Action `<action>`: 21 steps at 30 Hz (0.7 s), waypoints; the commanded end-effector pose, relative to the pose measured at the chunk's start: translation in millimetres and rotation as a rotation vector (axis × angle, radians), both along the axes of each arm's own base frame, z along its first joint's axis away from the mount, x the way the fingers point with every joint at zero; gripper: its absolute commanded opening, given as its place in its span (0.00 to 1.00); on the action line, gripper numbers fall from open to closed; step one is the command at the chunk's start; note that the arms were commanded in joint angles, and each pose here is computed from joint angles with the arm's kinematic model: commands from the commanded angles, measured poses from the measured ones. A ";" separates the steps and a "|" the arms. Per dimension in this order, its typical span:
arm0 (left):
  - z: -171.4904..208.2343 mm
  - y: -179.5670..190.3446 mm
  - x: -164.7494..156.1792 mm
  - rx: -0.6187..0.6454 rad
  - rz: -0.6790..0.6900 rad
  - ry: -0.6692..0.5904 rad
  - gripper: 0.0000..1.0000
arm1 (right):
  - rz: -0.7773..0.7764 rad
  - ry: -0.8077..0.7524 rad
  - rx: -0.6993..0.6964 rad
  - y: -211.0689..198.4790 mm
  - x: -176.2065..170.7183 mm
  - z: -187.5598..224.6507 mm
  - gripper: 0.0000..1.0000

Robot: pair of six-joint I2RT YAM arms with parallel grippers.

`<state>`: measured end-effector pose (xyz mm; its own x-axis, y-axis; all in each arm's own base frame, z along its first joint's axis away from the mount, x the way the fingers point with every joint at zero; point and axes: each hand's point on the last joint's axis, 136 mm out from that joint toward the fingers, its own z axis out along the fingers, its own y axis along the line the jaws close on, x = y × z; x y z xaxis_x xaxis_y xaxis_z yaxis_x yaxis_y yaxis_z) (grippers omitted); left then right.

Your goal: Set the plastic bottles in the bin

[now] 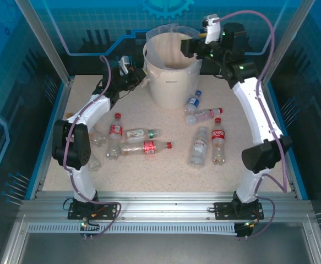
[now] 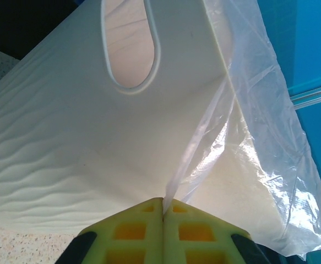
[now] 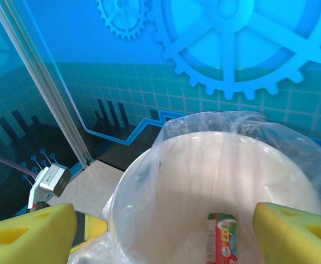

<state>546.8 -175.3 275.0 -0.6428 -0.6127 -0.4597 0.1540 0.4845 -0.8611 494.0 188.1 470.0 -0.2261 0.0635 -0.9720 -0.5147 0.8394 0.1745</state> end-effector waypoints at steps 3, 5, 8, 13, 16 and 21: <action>-8.0 13.2 -0.1 -0.012 0.019 -0.005 0.00 | -0.089 0.164 0.026 -46.3 -21.8 -37.2 0.84; -14.2 16.9 -1.0 -0.014 0.029 0.003 0.00 | -0.118 0.192 0.029 -62.4 -29.5 -47.8 0.84; -23.4 20.9 -3.6 -0.015 0.041 0.015 0.00 | -0.157 0.243 0.028 -83.4 -39.6 -68.0 0.84; -37.7 22.1 -7.9 -0.023 0.049 0.037 0.00 | -0.202 0.343 0.031 -107.6 -56.0 -105.6 0.84; -46.4 22.3 -9.6 -0.028 0.053 0.051 0.00 | -0.239 0.416 0.037 -121.7 -62.8 -131.9 0.84; -58.9 19.3 -11.3 -0.036 0.047 0.074 0.00 | -0.344 0.564 -0.001 -148.1 -70.6 -187.0 0.84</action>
<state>535.5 -154.7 208.6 -0.6585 -0.6500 -0.3793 0.0415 0.4720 -0.8806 435.4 53.7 306.7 -0.6121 0.1926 -0.7670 -0.1300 0.9322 0.3379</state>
